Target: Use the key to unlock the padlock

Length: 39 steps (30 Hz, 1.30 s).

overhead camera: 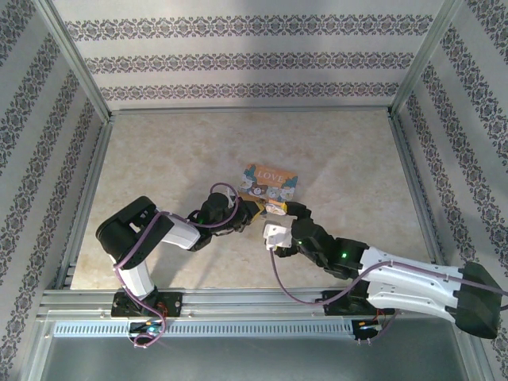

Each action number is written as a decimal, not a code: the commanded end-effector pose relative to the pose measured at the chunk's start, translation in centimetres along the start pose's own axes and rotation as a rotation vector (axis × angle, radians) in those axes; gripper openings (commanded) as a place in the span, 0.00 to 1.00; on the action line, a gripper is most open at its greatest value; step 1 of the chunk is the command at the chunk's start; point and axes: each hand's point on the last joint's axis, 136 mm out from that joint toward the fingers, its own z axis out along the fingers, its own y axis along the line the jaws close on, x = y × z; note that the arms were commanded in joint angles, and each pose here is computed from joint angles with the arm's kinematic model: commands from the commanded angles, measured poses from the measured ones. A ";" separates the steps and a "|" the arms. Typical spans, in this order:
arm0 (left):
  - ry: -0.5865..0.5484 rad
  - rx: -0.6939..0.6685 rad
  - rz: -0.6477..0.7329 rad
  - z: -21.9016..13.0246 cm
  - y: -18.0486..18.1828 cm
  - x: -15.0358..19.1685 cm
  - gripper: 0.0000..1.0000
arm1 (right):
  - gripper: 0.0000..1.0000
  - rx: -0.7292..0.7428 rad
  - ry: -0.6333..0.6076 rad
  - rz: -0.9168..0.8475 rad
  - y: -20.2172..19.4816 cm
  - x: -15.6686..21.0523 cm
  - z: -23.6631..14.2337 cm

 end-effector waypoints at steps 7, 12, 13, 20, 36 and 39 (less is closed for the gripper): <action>-0.003 0.057 -0.022 -0.1 -1.8 0.5 0.00 | 0.95 0.041 0.018 -0.063 -0.5 -0.4 1.1; 0.010 0.063 -0.027 0.3 -1.9 0.8 0.00 | 0.93 0.015 0.022 -0.056 0.1 -0.2 2.1; 0.011 0.065 -0.029 0.3 -1.9 0.9 0.00 | 0.92 0.006 0.019 -0.053 0.2 -0.3 2.3; 0.007 0.072 -0.043 0.4 -2.0 1.0 0.00 | 0.81 -0.052 0.009 0.006 0.5 -0.4 4.2; 0.010 0.081 -0.064 0.5 -2.4 1.1 0.00 | 0.41 -0.029 0.031 0.030 0.7 0.1 6.0; 0.012 0.082 -0.065 0.5 -2.4 1.1 0.00 | 0.37 -0.030 0.030 0.034 0.8 0.0 6.2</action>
